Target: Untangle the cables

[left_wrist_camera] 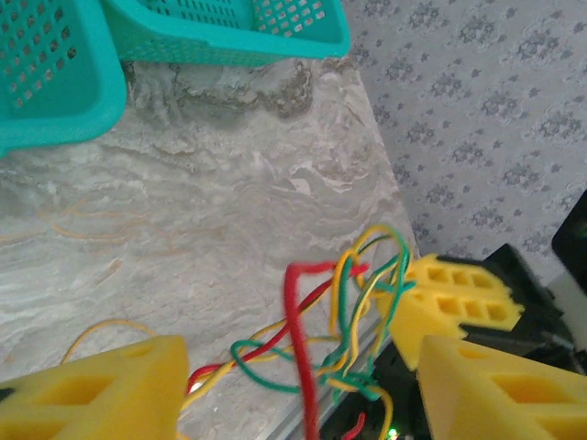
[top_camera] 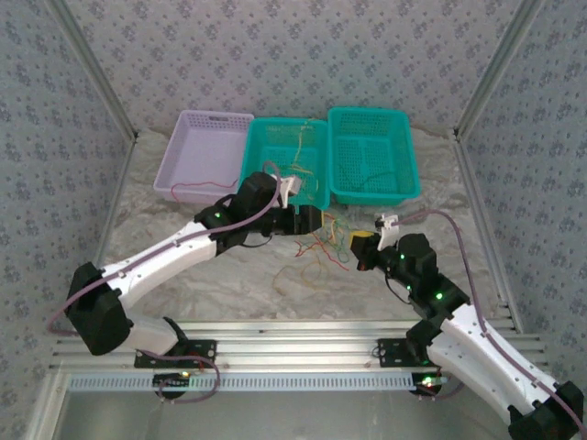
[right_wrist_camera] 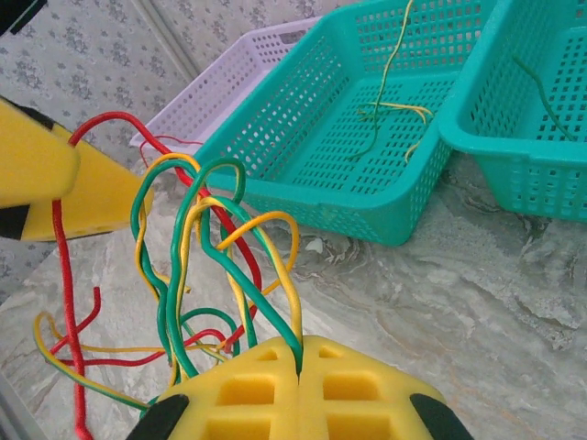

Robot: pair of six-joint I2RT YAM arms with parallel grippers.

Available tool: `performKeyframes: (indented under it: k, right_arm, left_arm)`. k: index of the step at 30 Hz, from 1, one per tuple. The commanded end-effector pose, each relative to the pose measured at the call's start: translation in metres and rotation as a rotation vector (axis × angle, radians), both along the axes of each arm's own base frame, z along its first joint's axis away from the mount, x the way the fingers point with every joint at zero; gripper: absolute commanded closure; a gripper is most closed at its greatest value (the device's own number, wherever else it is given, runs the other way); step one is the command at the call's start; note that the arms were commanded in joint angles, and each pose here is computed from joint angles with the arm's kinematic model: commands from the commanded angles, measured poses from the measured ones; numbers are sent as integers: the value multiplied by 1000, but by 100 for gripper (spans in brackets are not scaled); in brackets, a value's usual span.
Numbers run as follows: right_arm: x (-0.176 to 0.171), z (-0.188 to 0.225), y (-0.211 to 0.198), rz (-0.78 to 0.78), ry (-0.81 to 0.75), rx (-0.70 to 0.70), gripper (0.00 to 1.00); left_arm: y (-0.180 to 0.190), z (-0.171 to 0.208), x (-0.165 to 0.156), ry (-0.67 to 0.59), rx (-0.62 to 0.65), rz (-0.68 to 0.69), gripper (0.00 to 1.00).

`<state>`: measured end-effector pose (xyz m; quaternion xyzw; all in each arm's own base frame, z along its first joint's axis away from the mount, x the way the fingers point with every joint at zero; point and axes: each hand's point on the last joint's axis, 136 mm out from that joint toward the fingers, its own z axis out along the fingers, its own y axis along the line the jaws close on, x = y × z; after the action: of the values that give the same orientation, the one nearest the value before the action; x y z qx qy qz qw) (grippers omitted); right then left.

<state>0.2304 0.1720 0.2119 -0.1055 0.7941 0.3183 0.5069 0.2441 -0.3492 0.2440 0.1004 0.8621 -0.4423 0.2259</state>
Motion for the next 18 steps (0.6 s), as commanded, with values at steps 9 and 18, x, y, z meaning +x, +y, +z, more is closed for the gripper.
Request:
performKeyframes:
  k: [9,18]
  right_arm:
    - [2,25,11,31,-53,47,100]
    - [12,-8,-14,-112,19,-78,100]
  left_arm:
    - [-3,16,-2,-31,-51,-35,86]
    - [44,37,14,-138,-6,88,100]
